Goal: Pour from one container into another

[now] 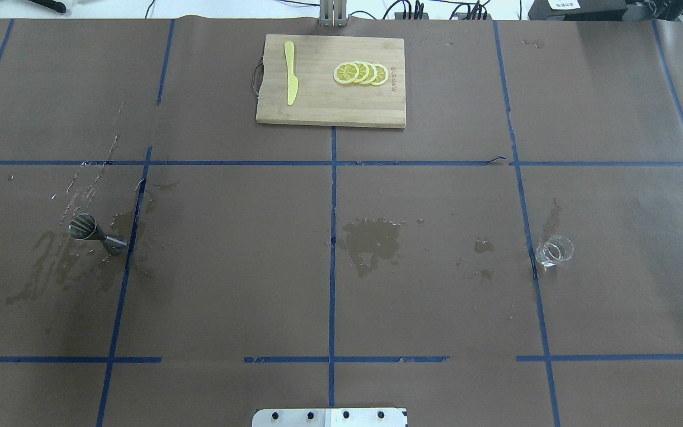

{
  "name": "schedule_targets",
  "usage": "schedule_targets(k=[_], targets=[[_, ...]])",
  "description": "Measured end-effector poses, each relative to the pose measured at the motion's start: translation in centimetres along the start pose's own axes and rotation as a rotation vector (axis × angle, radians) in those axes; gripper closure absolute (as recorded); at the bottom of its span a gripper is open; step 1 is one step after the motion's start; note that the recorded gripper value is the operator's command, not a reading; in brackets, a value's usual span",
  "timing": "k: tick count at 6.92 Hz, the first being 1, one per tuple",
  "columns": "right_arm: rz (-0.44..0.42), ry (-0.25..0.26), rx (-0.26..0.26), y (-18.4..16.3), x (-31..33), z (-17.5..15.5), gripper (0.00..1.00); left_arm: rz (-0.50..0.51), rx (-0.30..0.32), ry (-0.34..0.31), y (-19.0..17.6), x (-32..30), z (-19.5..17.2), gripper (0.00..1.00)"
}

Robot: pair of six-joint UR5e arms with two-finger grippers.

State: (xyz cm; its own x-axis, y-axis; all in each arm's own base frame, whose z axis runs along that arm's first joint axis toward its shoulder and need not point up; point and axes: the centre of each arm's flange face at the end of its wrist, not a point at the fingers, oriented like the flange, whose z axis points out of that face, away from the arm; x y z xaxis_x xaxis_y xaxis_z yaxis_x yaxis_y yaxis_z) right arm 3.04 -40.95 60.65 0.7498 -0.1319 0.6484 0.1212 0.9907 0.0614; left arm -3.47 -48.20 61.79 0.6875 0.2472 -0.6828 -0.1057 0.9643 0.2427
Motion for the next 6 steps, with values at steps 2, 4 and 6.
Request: schedule_targets(k=[2, 4, 6], targets=[[-0.002, 0.001, 0.0, -0.01, -0.02, 0.0, 0.0, 0.01, 0.005, -0.001, -0.22, 0.18, -0.18, 0.0], [0.001, 0.005, -0.003, 0.01, 0.12, 0.12, 0.0, 0.012, 0.009, -0.001, -0.38, 0.22, -0.24, 0.0], [0.002, 0.005, 0.0, -0.26, -0.07, 0.03, 0.0, 0.033, 0.031, -0.003, -0.78, 0.48, -0.5, 0.0]])
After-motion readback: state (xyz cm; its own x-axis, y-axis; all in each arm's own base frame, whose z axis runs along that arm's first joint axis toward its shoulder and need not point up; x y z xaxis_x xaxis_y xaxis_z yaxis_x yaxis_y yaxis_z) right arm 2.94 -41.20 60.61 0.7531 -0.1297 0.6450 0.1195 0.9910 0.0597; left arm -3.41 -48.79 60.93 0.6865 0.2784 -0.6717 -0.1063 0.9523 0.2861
